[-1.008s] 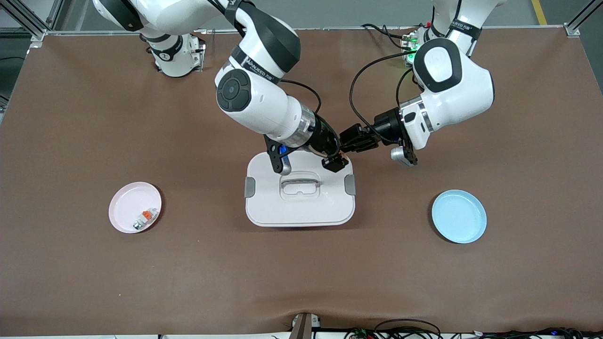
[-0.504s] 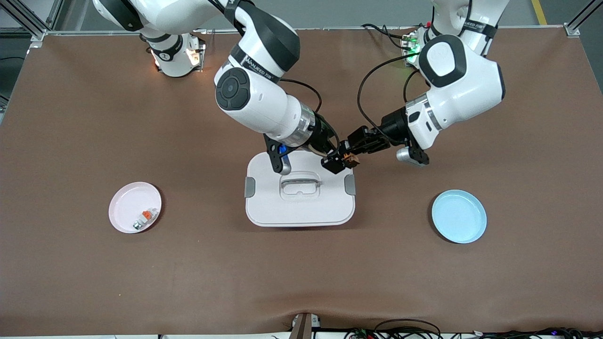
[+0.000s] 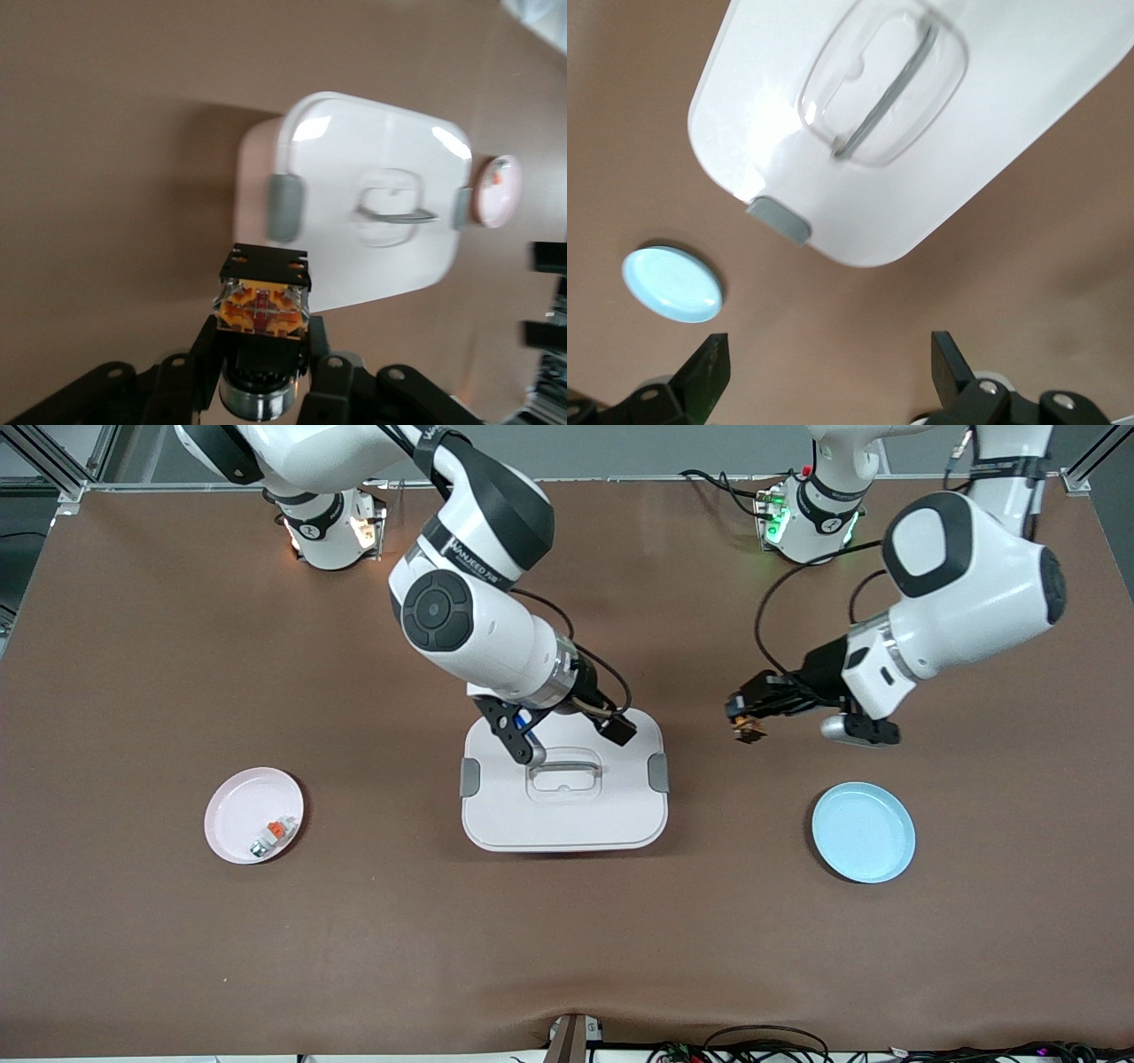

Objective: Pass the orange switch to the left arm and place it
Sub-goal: 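Open the right gripper and withdraw while the left gripper carries the switch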

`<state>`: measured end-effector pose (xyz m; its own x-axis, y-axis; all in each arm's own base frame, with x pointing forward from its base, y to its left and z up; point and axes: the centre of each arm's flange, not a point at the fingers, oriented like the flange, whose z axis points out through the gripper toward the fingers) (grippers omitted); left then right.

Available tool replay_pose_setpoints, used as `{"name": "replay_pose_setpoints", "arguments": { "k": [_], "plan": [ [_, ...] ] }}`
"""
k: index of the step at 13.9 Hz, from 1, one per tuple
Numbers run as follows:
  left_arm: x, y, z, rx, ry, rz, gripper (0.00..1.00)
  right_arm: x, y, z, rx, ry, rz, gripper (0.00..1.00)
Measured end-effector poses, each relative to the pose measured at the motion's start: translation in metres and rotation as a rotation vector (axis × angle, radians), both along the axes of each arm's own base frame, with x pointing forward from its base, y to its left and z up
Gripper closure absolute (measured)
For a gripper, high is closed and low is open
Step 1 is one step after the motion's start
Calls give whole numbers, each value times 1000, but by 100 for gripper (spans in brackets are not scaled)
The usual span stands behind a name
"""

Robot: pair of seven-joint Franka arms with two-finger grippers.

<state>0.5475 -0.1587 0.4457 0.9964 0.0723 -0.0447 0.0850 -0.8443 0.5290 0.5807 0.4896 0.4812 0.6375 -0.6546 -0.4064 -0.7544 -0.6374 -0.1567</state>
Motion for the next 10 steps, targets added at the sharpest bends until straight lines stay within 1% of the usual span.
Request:
{"name": "replay_pose_setpoints", "arguments": {
  "k": [2, 4, 6, 8, 10],
  "plan": [
    [3, 35, -7, 113, 8, -23, 58, 10, -25, -1, -40, -19, 112, 0],
    [7, 70, -17, 202, 22, -24, 58, 20, -52, 6, -77, -55, 215, 0],
    [11, 98, -34, 239, 52, -9, 58, 22, -78, 15, -119, -59, 310, 0],
    [16, 120, -55, 243, 87, 11, 58, 28, -108, 27, -152, -71, 401, 0],
    [21, 137, -76, 277, 98, 11, 58, 37, -144, 37, -172, -87, 500, 0]
  ]
}}
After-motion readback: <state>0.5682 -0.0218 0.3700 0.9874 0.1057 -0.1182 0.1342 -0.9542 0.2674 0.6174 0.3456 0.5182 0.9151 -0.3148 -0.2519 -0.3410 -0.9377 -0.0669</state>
